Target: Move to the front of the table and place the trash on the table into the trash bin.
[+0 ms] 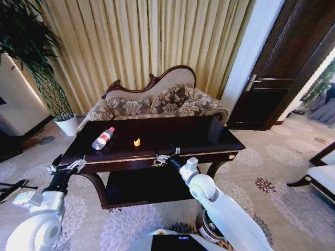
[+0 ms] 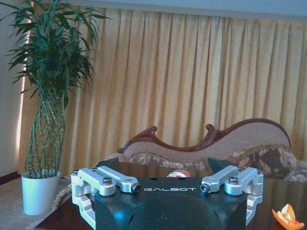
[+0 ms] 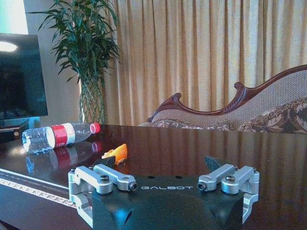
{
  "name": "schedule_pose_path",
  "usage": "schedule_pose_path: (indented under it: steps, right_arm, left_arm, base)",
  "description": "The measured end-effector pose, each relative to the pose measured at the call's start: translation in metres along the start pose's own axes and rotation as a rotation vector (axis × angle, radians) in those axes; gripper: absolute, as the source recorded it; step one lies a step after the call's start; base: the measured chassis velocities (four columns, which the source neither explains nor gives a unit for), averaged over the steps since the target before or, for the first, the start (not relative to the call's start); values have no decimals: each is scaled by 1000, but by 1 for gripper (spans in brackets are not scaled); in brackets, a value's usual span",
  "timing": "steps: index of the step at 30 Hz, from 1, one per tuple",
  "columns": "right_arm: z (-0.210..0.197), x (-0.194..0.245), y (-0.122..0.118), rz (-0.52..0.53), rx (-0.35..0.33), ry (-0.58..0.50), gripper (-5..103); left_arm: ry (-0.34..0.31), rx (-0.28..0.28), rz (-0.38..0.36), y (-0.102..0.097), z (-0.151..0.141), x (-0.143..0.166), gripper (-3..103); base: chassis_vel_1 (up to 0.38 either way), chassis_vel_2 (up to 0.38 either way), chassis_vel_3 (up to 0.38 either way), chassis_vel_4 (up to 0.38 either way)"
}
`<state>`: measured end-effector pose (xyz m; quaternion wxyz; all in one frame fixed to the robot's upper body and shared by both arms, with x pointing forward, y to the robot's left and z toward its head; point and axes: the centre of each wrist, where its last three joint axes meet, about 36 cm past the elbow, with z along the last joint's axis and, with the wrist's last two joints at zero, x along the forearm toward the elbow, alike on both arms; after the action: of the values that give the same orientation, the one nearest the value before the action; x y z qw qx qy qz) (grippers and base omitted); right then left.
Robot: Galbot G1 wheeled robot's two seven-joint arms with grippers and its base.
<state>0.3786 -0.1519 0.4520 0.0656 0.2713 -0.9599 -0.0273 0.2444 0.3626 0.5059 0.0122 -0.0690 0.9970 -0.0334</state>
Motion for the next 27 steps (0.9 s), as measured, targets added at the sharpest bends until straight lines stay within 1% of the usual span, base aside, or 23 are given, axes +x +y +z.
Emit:
schedule_pose_path:
  steps: [20,27]
  right_arm:
    - [6,2,-4,22,-4,-4,100]
    - [0,1,-8,31,1,-20,100]
  left_arm:
    - [5,-2,10,-1,3,-3,100]
    - [-25,-13,-17,3,7,-4,100]
  base:
    - [8,7,7,7]
    - [8,6,6,6]
